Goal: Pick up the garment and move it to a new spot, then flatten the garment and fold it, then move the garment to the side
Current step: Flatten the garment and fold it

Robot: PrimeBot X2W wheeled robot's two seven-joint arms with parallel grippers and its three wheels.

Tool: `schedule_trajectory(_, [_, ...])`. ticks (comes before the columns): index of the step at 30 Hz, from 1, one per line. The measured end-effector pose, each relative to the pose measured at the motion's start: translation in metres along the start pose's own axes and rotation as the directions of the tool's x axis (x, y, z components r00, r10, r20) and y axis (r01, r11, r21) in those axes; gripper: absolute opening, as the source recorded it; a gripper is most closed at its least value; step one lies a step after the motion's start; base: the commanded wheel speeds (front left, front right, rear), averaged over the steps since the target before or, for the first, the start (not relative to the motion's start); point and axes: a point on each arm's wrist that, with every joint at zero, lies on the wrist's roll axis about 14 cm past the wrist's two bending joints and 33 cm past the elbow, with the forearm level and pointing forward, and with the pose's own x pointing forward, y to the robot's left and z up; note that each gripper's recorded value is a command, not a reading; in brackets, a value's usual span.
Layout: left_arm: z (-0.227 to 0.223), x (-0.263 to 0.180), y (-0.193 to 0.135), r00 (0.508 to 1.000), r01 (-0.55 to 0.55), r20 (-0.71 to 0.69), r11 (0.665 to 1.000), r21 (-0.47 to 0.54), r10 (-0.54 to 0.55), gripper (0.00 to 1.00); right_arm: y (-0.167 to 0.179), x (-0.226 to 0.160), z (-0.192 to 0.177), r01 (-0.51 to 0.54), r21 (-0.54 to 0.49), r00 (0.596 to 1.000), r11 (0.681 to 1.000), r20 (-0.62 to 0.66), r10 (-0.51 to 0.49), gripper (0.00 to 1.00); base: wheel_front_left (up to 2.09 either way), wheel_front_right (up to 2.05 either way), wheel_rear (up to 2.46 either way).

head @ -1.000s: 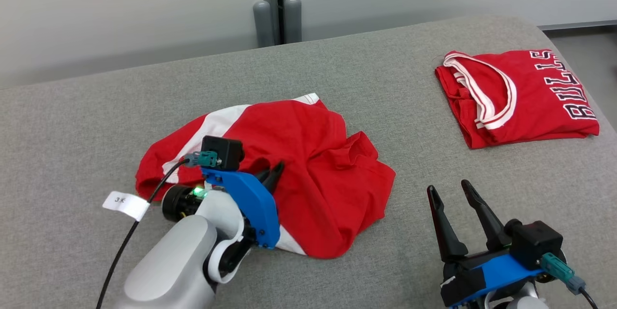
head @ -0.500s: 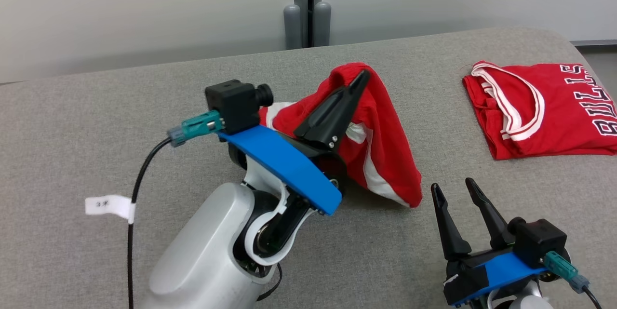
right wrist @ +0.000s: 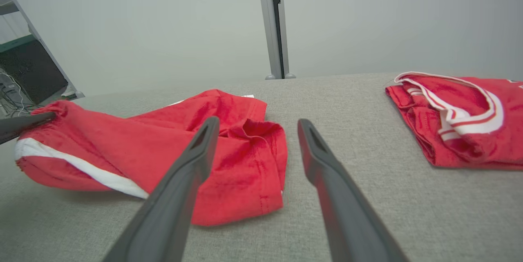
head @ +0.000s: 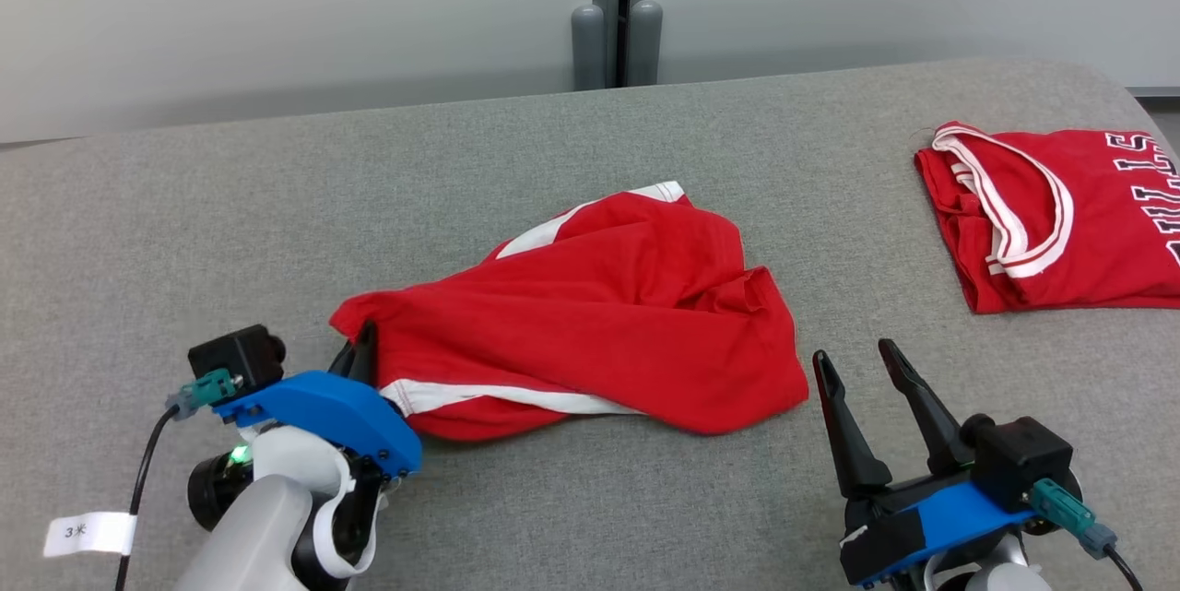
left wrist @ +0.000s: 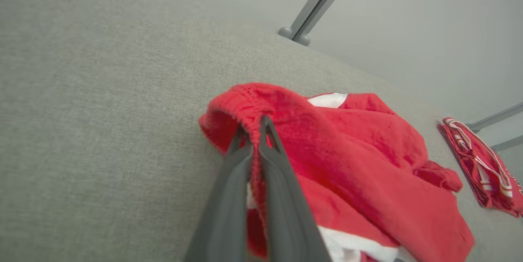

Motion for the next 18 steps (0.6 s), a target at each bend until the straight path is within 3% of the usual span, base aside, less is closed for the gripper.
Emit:
schedule_trajectory(5, [-0.011,0.002,0.04,0.992,-0.127,0.011,0.991,0.036,0.127,0.0,0.003,0.003,0.0,-0.012,-0.007,1.0,1.0,-0.006,0.012,1.0,0.0,0.0,0.0])
schedule_trajectory(9, [-0.011,0.005,0.042,0.992,-0.122,0.043,0.99,0.069,0.119,0.0,0.004,0.004,0.003,-0.015,-0.013,1.0,1.0,0.002,0.015,1.0,0.0,0.0,0.0])
schedule_trajectory(10, [-0.013,0.005,0.038,0.994,-0.103,0.048,0.992,0.068,0.1,0.34,0.004,0.004,0.004,-0.014,-0.016,1.0,1.0,0.002,0.014,1.0,0.0,0.0,0.0])
schedule_trajectory(11, [-0.013,0.005,0.033,0.996,-0.08,0.054,0.994,0.07,0.076,1.0,0.003,0.003,0.004,-0.013,-0.018,1.0,1.0,-0.001,0.013,1.0,0.0,0.0,0.0])
schedule_trajectory(18, [0.003,-0.009,0.016,0.982,0.018,0.188,0.996,0.092,-0.035,1.0,0.0,0.0,0.006,-0.001,-0.033,1.0,0.999,-0.001,0.001,1.0,0.0,0.0,0.0])
